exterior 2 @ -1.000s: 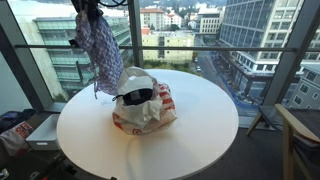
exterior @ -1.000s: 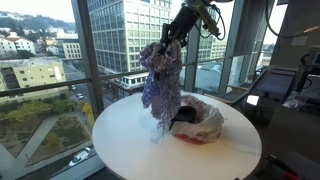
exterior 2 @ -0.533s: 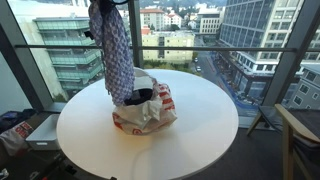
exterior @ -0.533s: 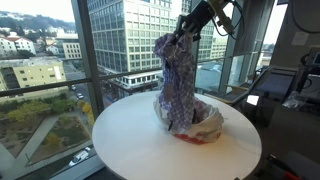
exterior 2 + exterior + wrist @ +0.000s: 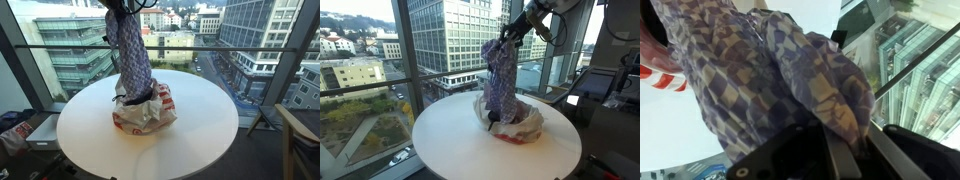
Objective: Put the items, which are on the table, in the plastic
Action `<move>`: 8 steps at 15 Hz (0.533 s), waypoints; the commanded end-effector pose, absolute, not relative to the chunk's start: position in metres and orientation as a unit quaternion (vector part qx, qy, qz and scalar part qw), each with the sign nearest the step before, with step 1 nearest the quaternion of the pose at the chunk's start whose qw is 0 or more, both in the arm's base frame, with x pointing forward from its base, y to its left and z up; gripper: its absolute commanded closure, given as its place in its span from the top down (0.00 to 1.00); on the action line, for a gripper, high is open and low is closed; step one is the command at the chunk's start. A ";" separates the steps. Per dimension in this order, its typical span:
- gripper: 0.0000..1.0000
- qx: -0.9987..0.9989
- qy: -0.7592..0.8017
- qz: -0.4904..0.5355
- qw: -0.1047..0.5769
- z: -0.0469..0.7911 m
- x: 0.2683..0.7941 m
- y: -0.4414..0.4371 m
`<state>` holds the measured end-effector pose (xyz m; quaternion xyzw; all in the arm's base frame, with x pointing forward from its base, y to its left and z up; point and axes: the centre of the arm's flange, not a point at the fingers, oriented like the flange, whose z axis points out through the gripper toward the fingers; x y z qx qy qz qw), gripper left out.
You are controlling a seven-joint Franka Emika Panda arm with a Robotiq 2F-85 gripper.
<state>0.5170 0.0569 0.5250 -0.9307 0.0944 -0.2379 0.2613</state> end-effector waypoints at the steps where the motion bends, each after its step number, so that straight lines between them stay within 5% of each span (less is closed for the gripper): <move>1: 0.12 -0.939 0.122 -0.211 0.241 0.486 0.547 0.047; 8: 0.13 -0.965 0.164 -0.120 0.165 0.391 0.570 0.037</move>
